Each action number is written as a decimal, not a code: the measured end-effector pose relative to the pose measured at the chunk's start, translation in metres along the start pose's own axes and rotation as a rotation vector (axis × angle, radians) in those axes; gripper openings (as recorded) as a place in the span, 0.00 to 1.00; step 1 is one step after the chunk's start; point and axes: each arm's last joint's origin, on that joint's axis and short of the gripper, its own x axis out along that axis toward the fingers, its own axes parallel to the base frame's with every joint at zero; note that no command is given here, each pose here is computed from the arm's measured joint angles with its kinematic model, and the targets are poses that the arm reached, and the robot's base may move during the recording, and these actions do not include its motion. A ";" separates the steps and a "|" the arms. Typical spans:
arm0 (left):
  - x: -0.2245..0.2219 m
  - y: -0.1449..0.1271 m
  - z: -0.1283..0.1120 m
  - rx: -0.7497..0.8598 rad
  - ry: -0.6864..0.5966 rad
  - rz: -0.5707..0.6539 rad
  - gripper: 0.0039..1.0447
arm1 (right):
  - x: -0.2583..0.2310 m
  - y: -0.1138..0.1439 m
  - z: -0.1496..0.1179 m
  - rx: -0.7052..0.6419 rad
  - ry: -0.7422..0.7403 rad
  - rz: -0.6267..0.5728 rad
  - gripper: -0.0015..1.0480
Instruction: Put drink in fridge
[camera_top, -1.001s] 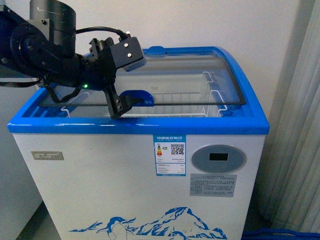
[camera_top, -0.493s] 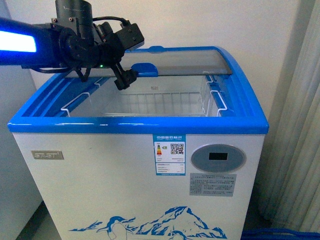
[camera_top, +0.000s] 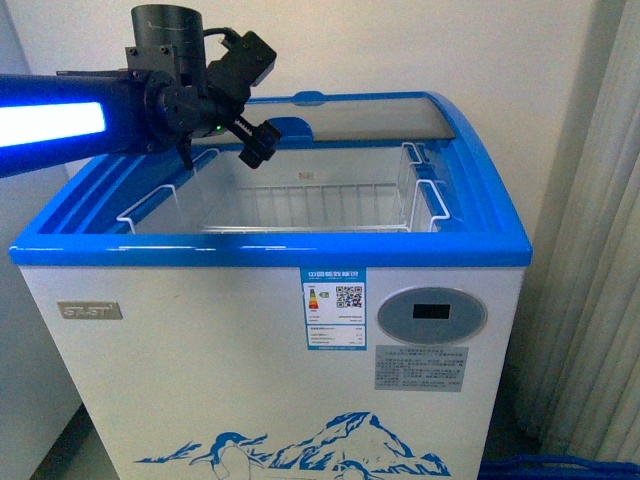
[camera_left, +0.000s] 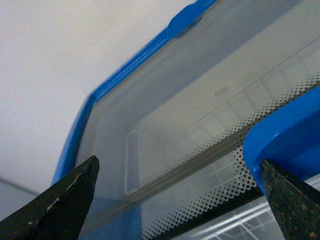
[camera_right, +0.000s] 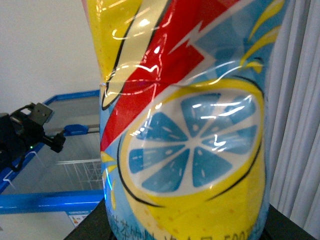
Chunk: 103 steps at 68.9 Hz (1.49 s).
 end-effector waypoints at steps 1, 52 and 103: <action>-0.002 0.001 0.001 -0.050 0.008 0.006 0.93 | 0.000 0.000 0.000 0.000 0.000 0.000 0.38; -0.420 0.040 -0.081 -0.582 -0.047 0.105 0.24 | 0.005 -0.003 0.012 -0.188 0.455 0.171 0.38; -0.466 0.017 -0.111 -0.576 -0.055 0.107 0.02 | 0.242 0.071 -0.060 -1.447 0.631 0.655 0.38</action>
